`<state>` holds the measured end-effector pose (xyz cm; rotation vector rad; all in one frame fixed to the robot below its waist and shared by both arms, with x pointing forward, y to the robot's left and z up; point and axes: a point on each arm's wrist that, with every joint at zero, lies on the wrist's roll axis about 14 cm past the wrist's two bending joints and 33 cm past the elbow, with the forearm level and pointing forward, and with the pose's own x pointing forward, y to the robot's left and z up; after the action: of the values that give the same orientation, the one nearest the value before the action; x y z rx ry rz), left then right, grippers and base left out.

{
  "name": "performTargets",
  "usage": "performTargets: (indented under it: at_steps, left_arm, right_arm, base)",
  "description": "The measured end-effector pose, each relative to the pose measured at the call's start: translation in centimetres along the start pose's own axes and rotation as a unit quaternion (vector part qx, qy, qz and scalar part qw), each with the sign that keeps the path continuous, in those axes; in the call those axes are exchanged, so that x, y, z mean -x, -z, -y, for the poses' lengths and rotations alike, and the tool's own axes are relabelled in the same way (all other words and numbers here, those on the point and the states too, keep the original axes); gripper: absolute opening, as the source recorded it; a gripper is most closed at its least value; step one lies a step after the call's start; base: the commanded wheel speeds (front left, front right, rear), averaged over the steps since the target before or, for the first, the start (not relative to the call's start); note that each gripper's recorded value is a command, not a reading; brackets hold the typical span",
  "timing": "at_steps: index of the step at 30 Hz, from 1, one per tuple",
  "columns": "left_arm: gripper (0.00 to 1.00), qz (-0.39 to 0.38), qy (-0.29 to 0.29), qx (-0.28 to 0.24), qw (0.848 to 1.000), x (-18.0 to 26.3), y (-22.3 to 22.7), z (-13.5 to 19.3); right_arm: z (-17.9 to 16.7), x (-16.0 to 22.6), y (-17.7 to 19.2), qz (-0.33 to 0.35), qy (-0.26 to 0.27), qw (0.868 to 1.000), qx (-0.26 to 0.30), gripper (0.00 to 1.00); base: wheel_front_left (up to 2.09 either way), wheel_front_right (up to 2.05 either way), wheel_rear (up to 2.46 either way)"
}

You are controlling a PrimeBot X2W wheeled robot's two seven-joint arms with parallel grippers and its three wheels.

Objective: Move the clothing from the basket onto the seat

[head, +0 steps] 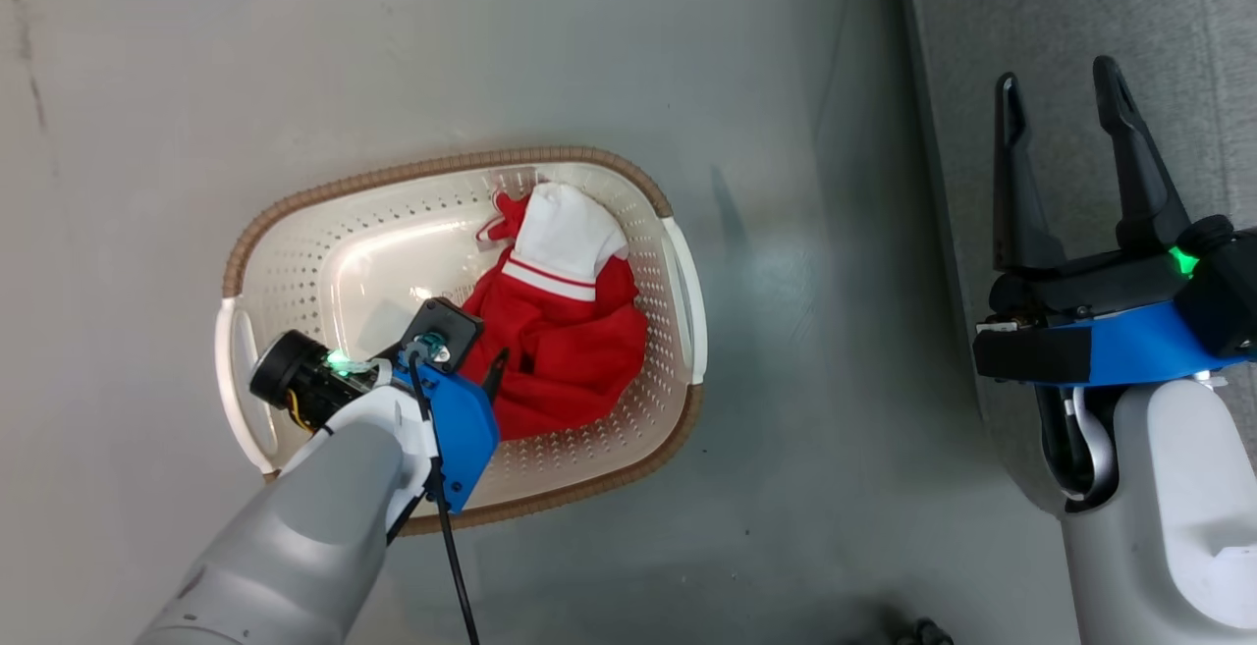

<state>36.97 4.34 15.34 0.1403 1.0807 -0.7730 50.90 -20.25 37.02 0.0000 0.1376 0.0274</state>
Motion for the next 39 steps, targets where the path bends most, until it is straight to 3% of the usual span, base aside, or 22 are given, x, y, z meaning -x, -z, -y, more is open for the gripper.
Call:
performTargets:
  at_steps: [12,20,33,34,35,36,37,38,39]
  left_arm:
    - [1.0,-0.091,0.014,0.049,0.995,-2.2,4.8,-0.8]
    - [1.0,-0.106,0.027,0.083,0.991,-4.2,5.6,-0.8]
    - [1.0,-0.104,0.052,0.085,0.99,-6.3,5.7,0.2]
    - [0.97,-0.101,0.054,0.083,0.99,-6.4,5.7,0.3]
    - [0.49,-0.102,0.056,0.082,0.99,-6.4,5.7,0.3]
    - [0.33,-0.103,0.057,0.081,0.99,-6.5,5.8,0.4]
    - [0.33,-0.103,0.057,0.082,0.99,-6.5,5.8,0.4]
    - [0.04,-0.103,0.058,0.081,0.99,-6.5,5.8,0.4]
    - [0.0,-0.104,0.059,0.078,0.99,-6.5,5.8,0.5]
  right_arm:
    - [0.4,-1.0,4.2,-0.036,-0.002,0.999,0.013,1.0]
    - [0.4,-1.4,6.9,-0.057,-0.005,0.998,0.017,1.0]
    - [0.9,-1.5,8.8,-0.071,0.0,0.997,0.025,1.0]
    - [0.9,-1.4,8.9,-0.071,0.0,0.997,0.025,1.0]
    - [0.9,-1.4,8.9,-0.072,0.0,0.997,0.025,1.0]
    - [1.0,-1.4,8.9,-0.072,0.0,0.997,0.025,1.0]
    - [1.0,-1.4,8.9,-0.072,0.001,0.997,0.025,1.0]
    - [1.0,-1.4,8.9,-0.072,0.001,0.997,0.025,1.0]
    - [1.0,-1.4,8.9,-0.072,0.001,0.997,0.025,1.0]
  base:
    - [0.0,0.0,0.0]
    - [0.0,0.0,0.0]
    - [0.0,0.0,0.0]
    - [0.0,0.0,0.0]
    - [0.0,0.0,0.0]
    - [0.0,0.0,0.0]
    - [0.0,0.0,0.0]
    - [0.0,0.0,0.0]
    - [0.0,0.0,0.0]
